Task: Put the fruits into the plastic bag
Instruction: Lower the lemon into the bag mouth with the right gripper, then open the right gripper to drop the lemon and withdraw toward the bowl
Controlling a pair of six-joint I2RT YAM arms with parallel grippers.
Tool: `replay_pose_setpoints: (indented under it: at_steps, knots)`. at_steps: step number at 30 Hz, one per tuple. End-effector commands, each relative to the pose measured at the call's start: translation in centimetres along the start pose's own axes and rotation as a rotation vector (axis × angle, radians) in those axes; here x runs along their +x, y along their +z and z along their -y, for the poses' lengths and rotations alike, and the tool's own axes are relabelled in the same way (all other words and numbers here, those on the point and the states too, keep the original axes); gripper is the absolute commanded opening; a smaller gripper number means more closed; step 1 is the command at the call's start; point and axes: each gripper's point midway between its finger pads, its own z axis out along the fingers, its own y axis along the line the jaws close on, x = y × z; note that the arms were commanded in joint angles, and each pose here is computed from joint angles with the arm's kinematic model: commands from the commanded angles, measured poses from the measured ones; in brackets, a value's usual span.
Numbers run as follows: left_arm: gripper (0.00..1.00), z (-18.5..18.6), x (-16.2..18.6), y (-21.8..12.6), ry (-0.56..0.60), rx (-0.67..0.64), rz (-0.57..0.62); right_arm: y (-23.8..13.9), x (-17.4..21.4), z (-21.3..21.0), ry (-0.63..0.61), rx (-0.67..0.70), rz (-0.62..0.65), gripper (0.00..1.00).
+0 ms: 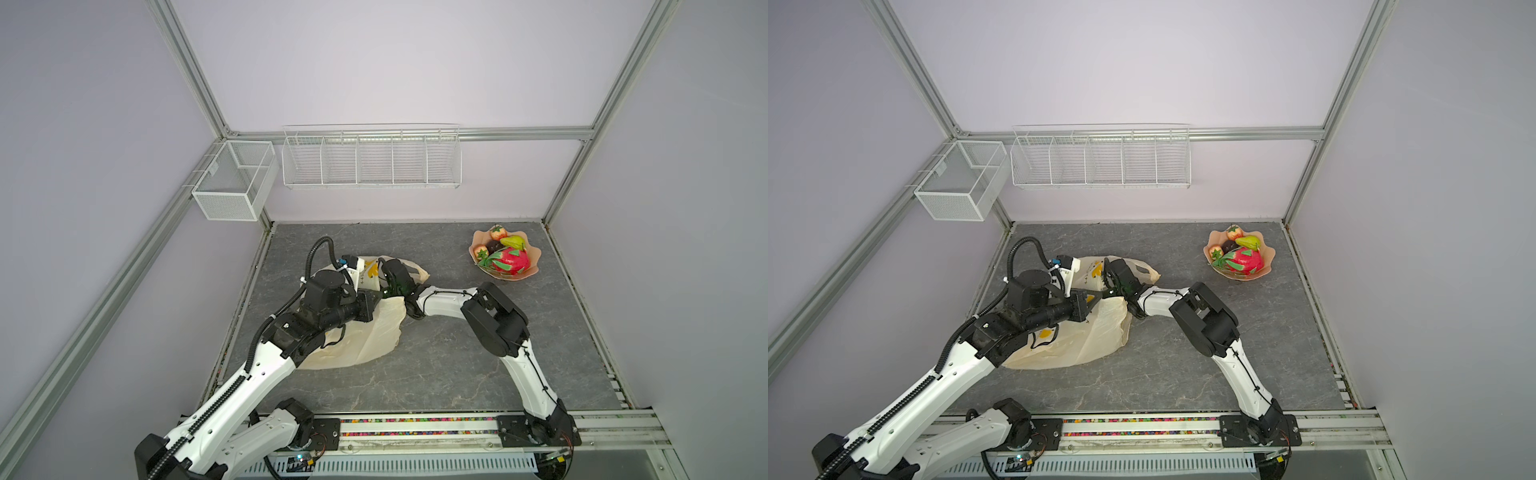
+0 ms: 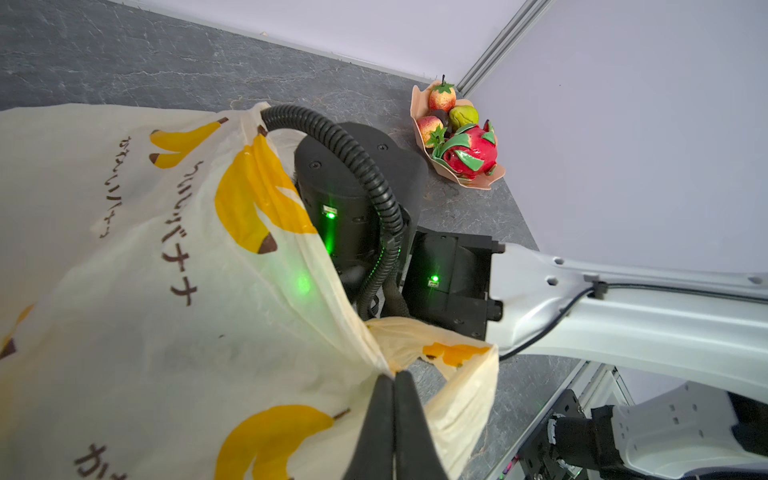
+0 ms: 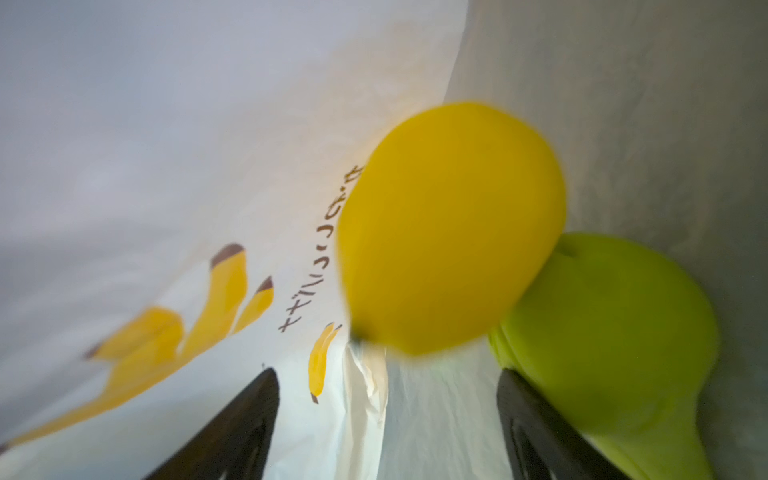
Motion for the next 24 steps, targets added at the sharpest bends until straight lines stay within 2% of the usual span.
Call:
replay_pose_setpoints:
  at_steps: [1, 7, 14, 16, 24]
  knots:
    - [0.00, 0.1, -0.6, -1.0, 0.006, -0.008, 0.045, -0.8, 1.2, 3.1, 0.108, 0.079, 0.000, 0.93]
    - [0.00, -1.3, 0.9, -1.6, -0.021, -0.044, 0.044, -2.9, 1.8, 2.3, 0.098, 0.077, 0.025, 1.00]
    - [0.00, -2.7, 2.2, -2.0, -0.040, -0.088, 0.037, -5.7, 2.5, 1.8, 0.087, 0.123, 0.044, 0.97]
    - [0.00, -3.0, 2.5, -2.0, -0.041, -0.101, 0.037, -6.6, 2.8, 2.1, 0.088, 0.164, 0.048, 0.92]
    - [0.00, -3.3, 2.8, -2.0, -0.042, -0.106, 0.038, -12.0, 3.6, 4.5, 0.105, 0.380, 0.137, 0.92]
